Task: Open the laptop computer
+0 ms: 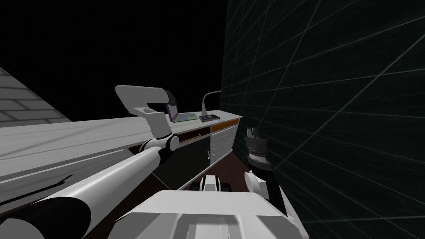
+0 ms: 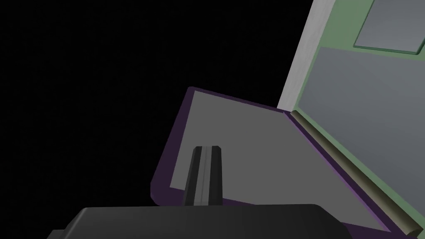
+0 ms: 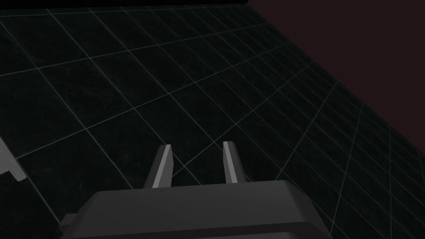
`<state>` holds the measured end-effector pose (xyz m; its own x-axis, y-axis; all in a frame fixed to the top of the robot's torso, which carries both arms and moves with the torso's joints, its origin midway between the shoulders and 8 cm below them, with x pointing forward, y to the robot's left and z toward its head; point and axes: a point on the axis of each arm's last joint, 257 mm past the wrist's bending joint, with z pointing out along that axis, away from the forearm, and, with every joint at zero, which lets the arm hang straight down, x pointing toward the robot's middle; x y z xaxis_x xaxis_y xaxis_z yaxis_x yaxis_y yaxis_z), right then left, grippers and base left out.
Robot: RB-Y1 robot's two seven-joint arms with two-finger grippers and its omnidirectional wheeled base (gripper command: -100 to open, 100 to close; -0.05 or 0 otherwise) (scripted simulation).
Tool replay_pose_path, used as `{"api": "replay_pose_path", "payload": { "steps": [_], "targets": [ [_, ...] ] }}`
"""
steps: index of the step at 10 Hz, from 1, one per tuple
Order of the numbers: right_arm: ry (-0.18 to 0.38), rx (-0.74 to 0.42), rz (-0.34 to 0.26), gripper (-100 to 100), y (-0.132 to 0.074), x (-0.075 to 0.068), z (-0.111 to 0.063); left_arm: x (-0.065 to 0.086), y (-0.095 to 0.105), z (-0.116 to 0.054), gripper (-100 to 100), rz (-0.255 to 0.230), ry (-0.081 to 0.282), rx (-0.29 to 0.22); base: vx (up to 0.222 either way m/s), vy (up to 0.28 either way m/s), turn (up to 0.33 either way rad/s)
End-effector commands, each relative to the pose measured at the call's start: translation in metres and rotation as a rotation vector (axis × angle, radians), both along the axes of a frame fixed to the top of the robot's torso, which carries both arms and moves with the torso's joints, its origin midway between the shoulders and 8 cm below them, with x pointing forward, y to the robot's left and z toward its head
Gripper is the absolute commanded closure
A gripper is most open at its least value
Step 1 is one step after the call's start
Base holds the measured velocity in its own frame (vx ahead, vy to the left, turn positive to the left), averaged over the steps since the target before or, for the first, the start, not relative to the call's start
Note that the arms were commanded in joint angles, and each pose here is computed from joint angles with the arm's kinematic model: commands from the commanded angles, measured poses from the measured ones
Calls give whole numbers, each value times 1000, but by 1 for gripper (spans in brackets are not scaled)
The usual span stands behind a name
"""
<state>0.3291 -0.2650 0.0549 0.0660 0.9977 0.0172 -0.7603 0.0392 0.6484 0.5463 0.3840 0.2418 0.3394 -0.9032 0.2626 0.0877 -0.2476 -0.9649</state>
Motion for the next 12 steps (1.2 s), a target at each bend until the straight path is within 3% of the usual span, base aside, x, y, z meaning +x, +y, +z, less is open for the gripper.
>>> {"api": "replay_pose_path", "payload": {
  "steps": [1,2,3,12],
  "targets": [
    [0,0,0,0,0,0,0,8,-5,-3,100,5,49,90,8,-57,-10],
    [0,0,0,0,0,0,0,6,-3,-2,100,4,36,67,3,-25,-1],
    [0,0,0,0,0,0,0,4,8,2,-100,13,22,40,-16,16,-91],
    [0,0,0,0,0,0,0,-8,62,18,-100,53,-67,-121,-32,35,-66]
  ]
}}
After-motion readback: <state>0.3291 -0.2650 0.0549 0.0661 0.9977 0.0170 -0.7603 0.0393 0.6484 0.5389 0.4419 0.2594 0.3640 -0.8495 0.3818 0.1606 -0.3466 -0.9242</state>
